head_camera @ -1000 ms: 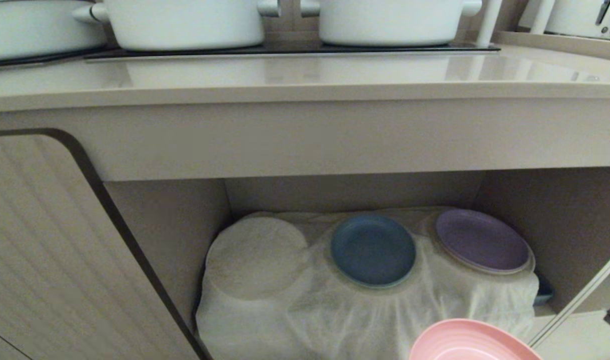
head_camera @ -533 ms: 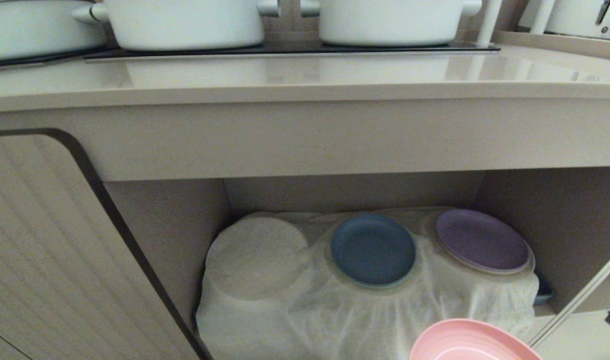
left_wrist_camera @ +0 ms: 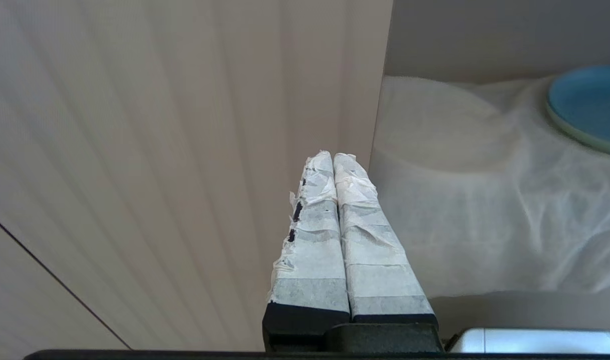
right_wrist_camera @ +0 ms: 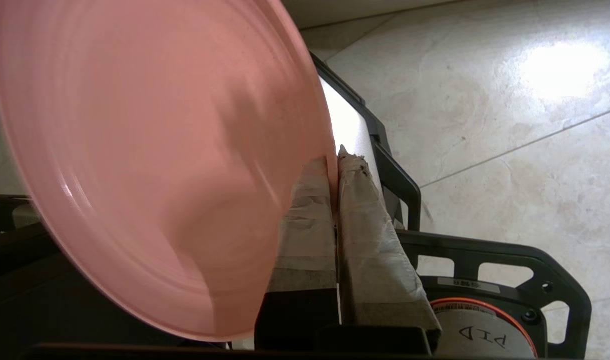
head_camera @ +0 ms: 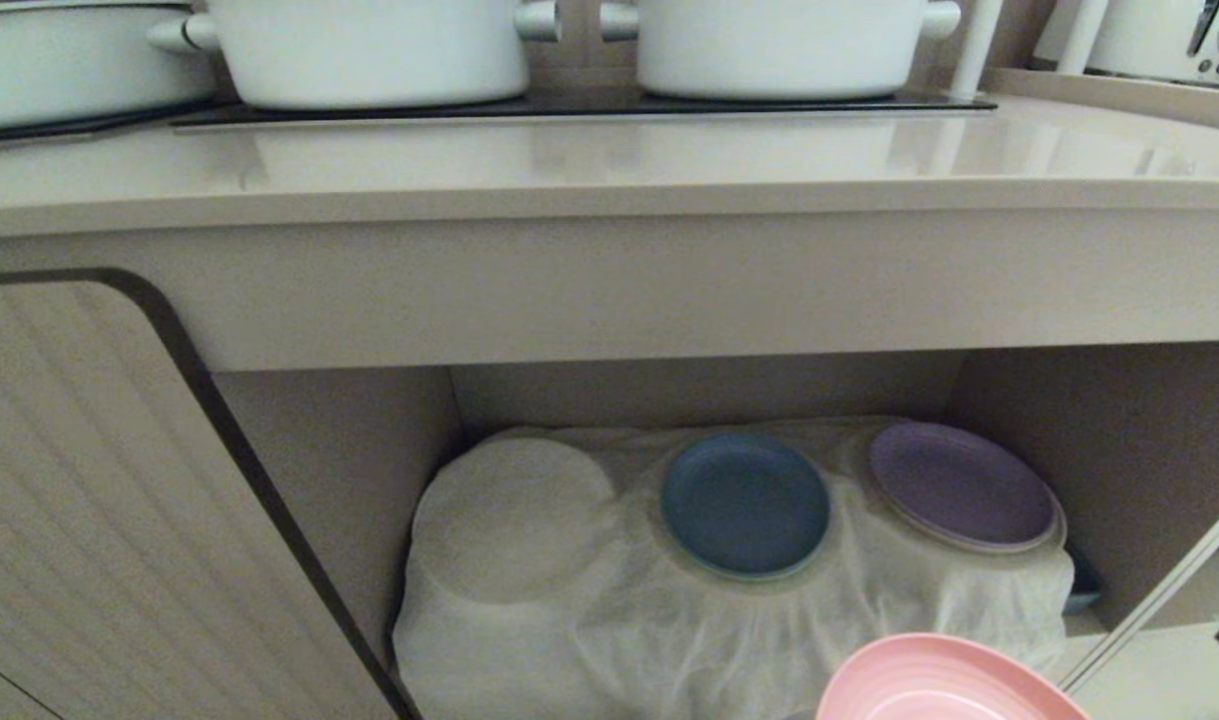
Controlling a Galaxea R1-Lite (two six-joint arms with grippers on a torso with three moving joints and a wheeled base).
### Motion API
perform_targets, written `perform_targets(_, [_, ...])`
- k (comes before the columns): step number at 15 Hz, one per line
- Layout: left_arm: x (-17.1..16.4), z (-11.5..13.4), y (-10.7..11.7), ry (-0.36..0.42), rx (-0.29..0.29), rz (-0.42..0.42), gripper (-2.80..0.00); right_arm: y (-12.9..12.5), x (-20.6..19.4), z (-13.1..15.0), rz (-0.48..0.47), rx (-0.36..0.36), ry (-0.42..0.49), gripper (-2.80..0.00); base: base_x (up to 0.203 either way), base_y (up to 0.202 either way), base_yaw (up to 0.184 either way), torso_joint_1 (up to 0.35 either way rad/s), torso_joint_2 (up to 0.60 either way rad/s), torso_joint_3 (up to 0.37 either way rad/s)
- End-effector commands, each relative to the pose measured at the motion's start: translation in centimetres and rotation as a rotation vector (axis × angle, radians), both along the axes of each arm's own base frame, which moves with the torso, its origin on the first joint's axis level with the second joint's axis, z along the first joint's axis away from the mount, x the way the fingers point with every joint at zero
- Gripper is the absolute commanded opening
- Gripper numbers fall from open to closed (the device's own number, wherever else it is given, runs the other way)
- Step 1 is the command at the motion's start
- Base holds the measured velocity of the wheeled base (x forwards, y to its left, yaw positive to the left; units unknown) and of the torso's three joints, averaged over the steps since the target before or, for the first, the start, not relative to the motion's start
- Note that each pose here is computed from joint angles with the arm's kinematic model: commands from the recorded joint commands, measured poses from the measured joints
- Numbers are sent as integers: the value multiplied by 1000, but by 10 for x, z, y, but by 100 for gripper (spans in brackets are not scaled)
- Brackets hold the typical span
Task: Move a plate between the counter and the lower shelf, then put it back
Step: Put the plate
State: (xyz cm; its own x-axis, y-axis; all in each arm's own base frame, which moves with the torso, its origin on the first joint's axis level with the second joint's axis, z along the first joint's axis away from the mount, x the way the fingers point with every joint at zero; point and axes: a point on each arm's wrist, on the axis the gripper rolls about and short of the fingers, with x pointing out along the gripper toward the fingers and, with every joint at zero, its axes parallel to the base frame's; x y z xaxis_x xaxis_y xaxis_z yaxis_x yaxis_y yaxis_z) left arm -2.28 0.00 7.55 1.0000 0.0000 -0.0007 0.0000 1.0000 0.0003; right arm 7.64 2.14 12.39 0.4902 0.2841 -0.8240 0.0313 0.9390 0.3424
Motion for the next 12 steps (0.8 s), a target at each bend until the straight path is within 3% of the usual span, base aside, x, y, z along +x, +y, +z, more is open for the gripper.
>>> perform_targets(1, [0,0,0,1,0,0,-280,0,-1,0,0,3,-1,-280,0,0,0,186,-108,-90])
perform_targets(4, [0,0,0,1,0,0,-280,0,-2,0,0,3,-7,-280,0,0,0,232,-123,-225])
perform_targets(12, [0,0,0,1,0,0,-280,-1,-4,1,1,5,-19,-280,0,0,0,180,-509,-178])
